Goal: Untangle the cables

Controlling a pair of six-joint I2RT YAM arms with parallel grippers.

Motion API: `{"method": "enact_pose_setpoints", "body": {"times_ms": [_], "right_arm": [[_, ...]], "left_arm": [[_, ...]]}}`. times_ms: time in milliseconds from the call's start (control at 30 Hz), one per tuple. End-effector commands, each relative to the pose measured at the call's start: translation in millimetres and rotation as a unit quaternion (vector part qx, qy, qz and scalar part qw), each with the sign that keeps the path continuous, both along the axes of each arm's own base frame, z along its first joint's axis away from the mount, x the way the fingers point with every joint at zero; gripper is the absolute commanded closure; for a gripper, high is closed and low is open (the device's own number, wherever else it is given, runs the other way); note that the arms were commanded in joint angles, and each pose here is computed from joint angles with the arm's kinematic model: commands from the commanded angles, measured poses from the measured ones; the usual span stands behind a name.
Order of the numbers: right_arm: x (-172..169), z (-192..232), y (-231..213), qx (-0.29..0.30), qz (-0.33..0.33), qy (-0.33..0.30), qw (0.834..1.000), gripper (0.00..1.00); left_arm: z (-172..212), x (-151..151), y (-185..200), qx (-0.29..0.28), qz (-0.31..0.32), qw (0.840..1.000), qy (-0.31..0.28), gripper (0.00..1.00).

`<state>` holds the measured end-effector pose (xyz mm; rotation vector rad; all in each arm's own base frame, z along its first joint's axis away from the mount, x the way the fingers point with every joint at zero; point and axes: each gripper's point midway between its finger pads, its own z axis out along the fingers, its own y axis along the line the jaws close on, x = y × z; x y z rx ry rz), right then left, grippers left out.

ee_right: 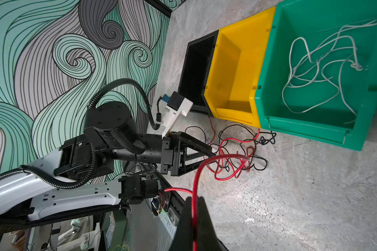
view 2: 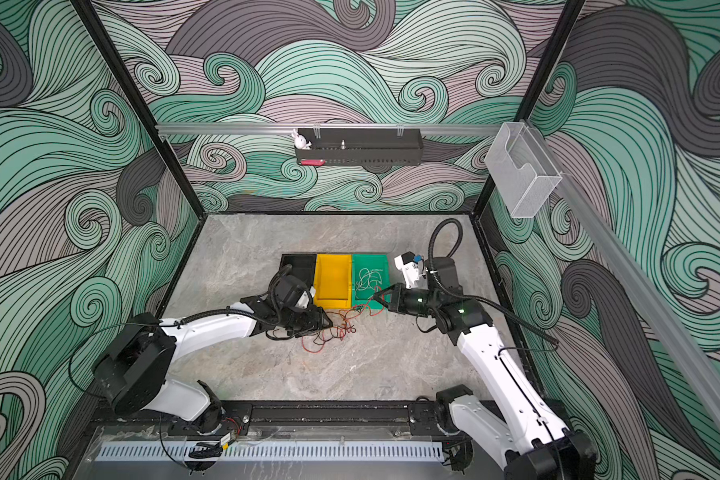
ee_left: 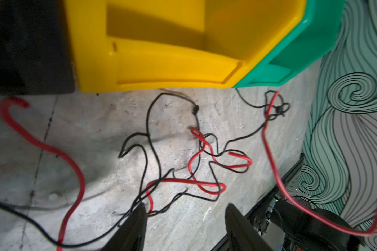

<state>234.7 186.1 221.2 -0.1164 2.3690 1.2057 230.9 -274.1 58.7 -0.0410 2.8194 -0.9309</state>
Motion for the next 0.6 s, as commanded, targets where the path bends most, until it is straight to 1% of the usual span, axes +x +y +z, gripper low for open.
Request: {"method": "enact_pose_setpoints", "body": {"times_ms": [0, 67, 133, 267, 433, 567], "right_arm": [[0, -14, -4, -0.023, -0.003, 0.002, 1.000, 1.00], [0, -18, -4, -0.026, -0.004, 0.006, 1.000, 1.00], [1, -22, -5, -0.030, -0.005, 0.009, 1.000, 1.00], [2, -31, -8, -0.041, -0.012, 0.013, 0.999, 1.00], [2, -46, -19, -0.072, -0.033, 0.019, 0.997, 1.00], [1, -63, -27, -0.100, -0.042, 0.038, 0.993, 1.00]], "left_arm": [[-1, 10, 8, 0.046, 0.008, 0.999, -0.025, 0.39], [-4, 11, 12, 0.065, 0.007, 0.997, -0.031, 0.38], [-8, 12, 13, 0.071, 0.004, 0.997, -0.031, 0.39], [-25, 9, 19, 0.098, 0.004, 0.995, -0.012, 0.43], [-34, 9, 23, 0.108, 0.012, 0.994, -0.007, 0.48], [-40, 8, 27, 0.123, 0.013, 0.992, -0.003, 0.51]]}}
